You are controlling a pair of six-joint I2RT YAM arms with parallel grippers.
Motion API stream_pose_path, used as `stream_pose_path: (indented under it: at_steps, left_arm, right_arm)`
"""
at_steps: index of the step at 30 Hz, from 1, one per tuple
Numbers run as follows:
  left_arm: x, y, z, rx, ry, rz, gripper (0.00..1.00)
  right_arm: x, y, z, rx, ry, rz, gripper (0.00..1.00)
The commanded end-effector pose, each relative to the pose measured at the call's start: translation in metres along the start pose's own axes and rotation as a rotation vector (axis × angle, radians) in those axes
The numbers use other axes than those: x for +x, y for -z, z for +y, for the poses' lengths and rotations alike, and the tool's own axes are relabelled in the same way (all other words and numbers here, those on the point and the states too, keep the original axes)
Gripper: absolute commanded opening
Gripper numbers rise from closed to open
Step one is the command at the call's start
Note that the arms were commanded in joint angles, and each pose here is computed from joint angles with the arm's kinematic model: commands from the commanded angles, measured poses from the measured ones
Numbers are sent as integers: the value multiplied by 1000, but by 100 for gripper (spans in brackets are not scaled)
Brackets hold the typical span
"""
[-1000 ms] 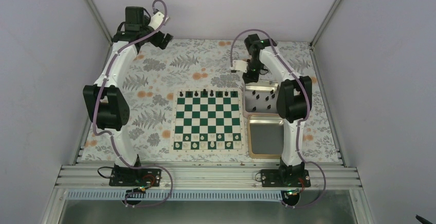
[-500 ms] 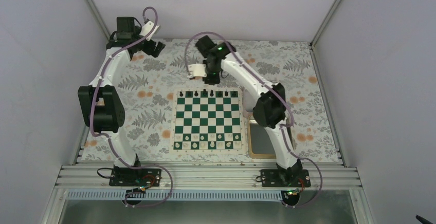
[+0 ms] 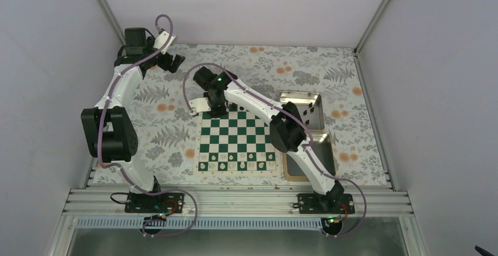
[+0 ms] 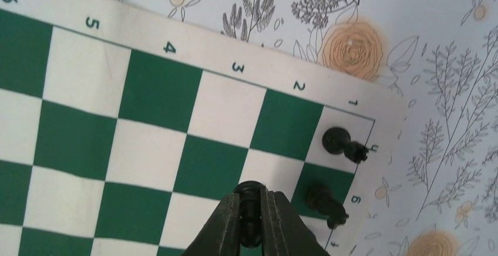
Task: Set up the chess pieces on the board
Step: Place the chess piece on the chessboard.
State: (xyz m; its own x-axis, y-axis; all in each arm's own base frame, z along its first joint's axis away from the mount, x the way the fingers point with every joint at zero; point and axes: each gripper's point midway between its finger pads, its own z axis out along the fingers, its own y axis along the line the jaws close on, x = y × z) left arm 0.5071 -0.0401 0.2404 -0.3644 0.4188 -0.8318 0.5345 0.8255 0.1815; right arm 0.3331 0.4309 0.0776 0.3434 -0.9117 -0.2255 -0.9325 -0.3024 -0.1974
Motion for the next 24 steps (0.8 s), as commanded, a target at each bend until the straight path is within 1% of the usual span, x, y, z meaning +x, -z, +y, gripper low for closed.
stream_pose_path:
  at_steps: [1,13,24]
  left_arm:
    - [-3,4,-3,26,4,-40,100]
    - [7,4,-5,44,29,-44,100]
    - [7,7,-7,64,42,-61,100]
  right_arm:
    - [-30,-8,1,7,55,-81,7]
    - [-40,-39,-7,38,80,-110,6]
    - [-22,-50,-14,47,57,-68,6]
